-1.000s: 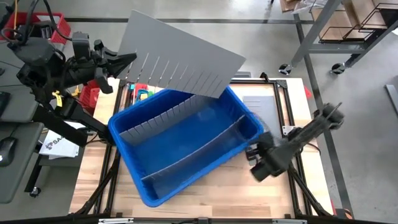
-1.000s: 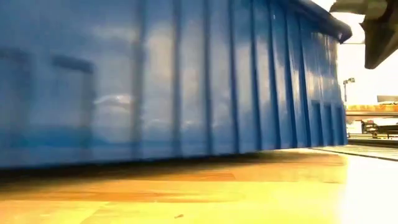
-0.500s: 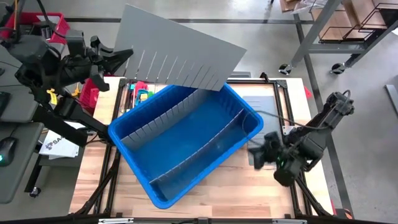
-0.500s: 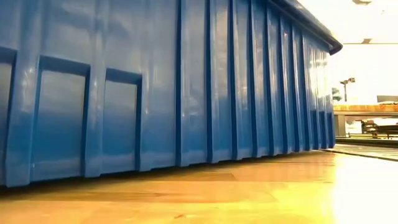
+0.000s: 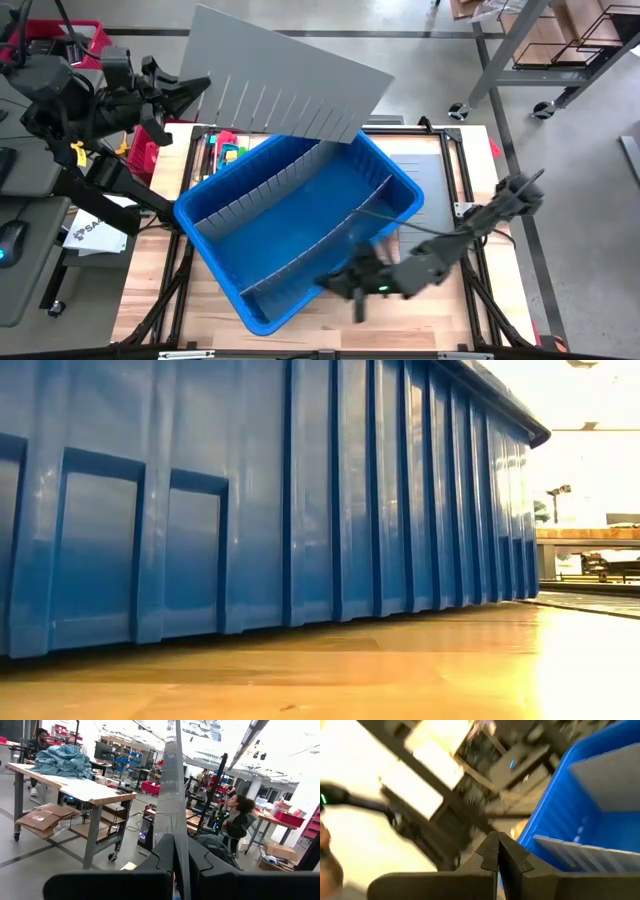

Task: Sort blocks

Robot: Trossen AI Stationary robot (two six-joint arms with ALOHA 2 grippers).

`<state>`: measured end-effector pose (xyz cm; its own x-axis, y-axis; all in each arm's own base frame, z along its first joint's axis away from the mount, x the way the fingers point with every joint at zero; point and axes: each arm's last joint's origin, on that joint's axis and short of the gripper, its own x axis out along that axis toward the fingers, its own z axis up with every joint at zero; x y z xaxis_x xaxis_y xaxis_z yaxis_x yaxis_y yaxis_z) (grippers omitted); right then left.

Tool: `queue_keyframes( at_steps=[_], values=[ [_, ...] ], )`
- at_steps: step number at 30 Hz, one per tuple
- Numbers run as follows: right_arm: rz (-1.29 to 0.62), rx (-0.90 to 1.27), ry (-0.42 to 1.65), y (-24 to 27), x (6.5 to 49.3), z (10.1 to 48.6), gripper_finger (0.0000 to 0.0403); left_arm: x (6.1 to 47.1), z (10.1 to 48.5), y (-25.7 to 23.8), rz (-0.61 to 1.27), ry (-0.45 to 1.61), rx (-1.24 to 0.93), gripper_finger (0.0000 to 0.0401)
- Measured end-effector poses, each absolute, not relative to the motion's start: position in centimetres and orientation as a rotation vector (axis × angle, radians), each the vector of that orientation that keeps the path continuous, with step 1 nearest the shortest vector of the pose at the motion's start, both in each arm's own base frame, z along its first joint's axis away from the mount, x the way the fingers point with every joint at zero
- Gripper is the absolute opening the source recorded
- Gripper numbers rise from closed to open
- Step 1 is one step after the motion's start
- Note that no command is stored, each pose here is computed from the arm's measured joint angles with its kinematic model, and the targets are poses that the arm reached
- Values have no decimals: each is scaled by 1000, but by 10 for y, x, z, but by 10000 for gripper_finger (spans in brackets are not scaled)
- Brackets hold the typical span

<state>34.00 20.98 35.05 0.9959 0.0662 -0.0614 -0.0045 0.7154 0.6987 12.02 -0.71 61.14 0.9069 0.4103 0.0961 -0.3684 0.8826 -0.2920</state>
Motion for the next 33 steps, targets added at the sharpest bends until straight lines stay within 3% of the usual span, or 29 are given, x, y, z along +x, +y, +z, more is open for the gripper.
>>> queue_keyframes(
  at_steps=[10,17,25,33],
  values=[
    [47,543,481,226,428,353,0,120,611,-7,407,-153,-275,1],
    [-22,568,554,232,458,322,0,120,611,-7,406,-152,-278,1],
    [-142,629,702,245,443,297,0,121,607,-7,409,-121,-294,1],
    [-296,512,1002,269,382,305,0,122,605,-8,411,-108,-301,1]
  ],
)
